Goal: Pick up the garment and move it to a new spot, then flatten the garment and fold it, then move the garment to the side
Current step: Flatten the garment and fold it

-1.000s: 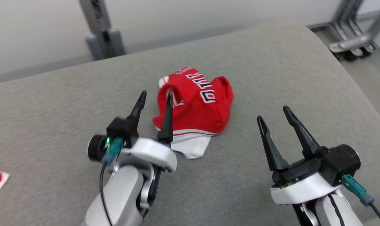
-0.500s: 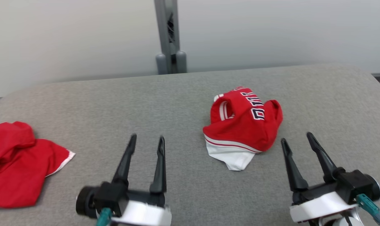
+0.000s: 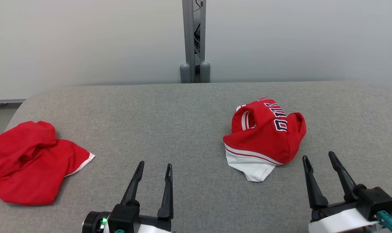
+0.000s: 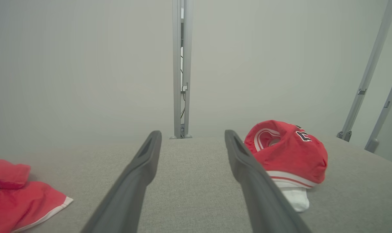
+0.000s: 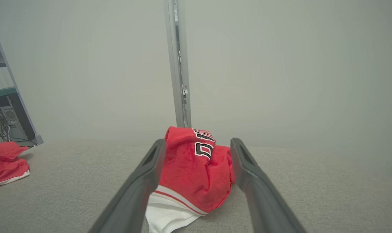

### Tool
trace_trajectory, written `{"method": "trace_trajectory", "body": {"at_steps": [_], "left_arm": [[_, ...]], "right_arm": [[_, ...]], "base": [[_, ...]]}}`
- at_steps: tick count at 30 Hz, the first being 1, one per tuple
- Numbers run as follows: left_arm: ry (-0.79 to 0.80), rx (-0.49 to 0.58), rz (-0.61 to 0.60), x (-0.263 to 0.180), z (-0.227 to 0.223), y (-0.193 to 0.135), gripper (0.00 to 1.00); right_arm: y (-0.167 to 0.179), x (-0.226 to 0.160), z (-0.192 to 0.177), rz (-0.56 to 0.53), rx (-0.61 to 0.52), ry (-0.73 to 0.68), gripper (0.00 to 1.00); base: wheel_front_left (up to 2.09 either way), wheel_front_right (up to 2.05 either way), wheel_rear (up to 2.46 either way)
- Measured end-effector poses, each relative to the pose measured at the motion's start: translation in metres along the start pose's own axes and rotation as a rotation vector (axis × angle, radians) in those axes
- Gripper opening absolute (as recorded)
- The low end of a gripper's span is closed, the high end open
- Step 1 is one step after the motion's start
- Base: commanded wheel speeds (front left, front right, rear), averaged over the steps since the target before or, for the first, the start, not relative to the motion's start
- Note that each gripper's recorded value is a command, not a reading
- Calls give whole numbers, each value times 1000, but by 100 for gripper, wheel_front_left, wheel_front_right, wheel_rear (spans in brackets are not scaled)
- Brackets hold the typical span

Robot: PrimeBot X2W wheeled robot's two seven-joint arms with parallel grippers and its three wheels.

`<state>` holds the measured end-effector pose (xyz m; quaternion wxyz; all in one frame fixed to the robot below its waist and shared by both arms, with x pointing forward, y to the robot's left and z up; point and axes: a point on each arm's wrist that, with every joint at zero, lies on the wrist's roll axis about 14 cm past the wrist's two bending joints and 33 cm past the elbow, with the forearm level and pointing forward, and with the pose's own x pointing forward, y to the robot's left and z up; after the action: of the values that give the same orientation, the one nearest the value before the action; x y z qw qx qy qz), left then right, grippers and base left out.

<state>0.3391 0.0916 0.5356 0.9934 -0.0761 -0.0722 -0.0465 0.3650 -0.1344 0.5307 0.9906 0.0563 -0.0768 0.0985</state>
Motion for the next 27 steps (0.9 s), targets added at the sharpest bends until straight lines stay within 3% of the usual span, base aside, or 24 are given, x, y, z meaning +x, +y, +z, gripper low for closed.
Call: {"method": "trace_trajectory", "body": {"at_steps": [9,18,27], "left_arm": [[35,0,-38,1,-11,-11,100],[186,-6,-111,9,-59,-27,100],[297,-41,-287,35,-92,-73,100]], "right_arm": [[-9,-4,4,-28,-2,-10,100],[-25,-10,8,-80,-18,-20,100],[-44,-14,9,-138,-38,-17,100]], "base": [[0,0,0],[0,0,0],[0,0,0]]}}
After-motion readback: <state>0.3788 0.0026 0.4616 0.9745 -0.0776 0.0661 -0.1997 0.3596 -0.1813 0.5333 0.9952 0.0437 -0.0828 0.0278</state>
